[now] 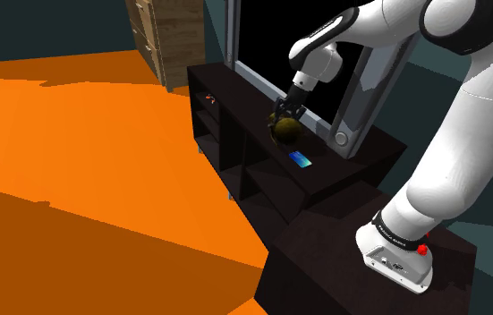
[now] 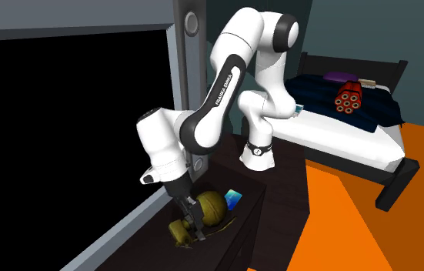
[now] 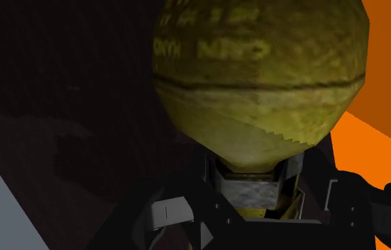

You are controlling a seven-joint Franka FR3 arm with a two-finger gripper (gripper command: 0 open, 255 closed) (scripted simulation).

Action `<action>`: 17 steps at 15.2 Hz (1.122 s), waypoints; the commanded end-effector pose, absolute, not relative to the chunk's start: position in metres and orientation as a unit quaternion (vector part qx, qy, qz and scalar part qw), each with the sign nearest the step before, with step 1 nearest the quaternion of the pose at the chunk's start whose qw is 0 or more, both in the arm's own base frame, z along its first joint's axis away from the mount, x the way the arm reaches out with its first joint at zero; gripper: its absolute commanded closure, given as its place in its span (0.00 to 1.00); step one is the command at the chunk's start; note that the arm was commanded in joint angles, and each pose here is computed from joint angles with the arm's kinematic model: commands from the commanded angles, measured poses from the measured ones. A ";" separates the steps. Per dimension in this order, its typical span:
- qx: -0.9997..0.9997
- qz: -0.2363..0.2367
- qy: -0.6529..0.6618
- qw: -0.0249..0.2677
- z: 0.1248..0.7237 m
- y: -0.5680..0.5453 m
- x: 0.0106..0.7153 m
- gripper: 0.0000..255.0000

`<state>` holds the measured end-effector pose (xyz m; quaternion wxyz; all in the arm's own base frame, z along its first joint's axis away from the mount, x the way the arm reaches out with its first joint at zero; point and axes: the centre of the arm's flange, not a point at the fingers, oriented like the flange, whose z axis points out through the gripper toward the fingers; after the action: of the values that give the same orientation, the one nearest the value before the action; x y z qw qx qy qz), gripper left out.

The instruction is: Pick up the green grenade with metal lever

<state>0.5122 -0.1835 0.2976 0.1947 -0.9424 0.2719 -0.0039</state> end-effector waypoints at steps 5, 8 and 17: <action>-0.938 0.002 0.284 0.197 0.292 -0.188 0.504 1.00; -0.938 0.001 0.285 0.197 0.290 -0.187 0.504 1.00; -0.938 0.001 0.284 0.197 0.332 -0.191 0.508 1.00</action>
<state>0.5084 -0.1811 0.3154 0.1982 -0.9403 0.2764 0.0141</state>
